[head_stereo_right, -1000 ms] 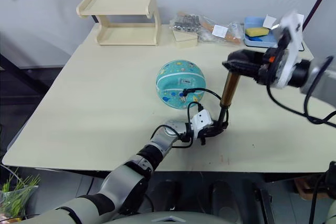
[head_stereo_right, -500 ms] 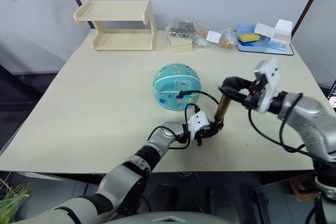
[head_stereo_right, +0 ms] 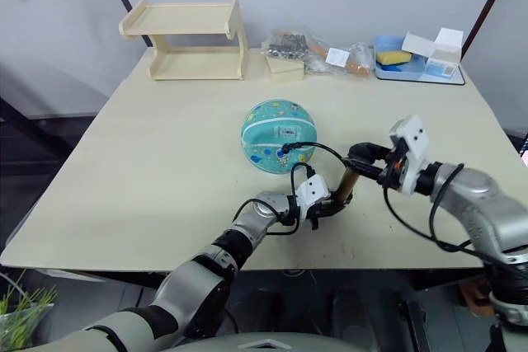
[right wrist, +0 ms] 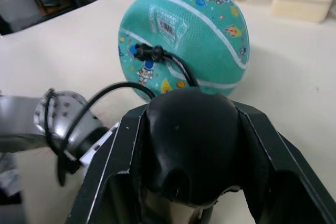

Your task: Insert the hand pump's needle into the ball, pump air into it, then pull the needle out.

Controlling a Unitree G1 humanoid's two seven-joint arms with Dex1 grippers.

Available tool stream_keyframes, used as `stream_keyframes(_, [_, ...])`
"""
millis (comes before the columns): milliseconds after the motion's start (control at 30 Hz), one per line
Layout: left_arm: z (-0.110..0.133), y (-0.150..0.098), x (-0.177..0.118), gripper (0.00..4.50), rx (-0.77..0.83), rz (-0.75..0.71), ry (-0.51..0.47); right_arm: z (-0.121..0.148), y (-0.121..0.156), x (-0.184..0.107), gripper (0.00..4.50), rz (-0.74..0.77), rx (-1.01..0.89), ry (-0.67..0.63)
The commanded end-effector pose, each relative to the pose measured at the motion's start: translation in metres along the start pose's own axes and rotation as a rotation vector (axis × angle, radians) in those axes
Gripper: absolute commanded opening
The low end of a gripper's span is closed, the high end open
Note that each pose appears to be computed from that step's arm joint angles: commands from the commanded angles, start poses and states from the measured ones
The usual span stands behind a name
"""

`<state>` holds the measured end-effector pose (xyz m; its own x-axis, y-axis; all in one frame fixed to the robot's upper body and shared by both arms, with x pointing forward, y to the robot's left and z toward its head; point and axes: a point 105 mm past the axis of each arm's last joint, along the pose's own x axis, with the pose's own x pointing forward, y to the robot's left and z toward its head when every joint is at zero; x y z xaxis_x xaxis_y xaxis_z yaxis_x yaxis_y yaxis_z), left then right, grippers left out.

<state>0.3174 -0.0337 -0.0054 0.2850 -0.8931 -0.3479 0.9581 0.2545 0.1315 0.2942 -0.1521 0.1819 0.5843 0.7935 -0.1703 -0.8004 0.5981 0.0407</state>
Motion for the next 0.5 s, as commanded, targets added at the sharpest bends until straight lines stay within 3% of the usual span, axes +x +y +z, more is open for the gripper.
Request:
stream_keyframes(33, [-0.05, -0.027, -0.006, 1.04, -0.097, -0.076, 0.169, 0.086, 0.018, -0.029, 1.67, 0.034, -0.133, -0.184])
stream_keyframes(167, [-0.049, -0.027, -0.004, 1.04, -0.098, -0.082, 0.165, 0.143, 0.029, -0.056, 1.67, 0.049, -0.165, -0.264])
stream_keyframes(267, [-0.049, -0.026, -0.005, 1.04, -0.098, -0.081, 0.166, 0.154, 0.033, -0.06, 1.67, 0.053, -0.157, -0.267])
stream_keyframes(333, [-0.049, -0.026, -0.005, 1.04, -0.097, -0.084, 0.167, 0.146, 0.033, -0.056, 1.67, 0.052, -0.133, -0.231])
stream_keyframes(500, [-0.049, -0.025, -0.006, 1.04, -0.093, -0.085, 0.169, 0.092, 0.02, -0.033, 1.67, 0.026, -0.084, -0.097])
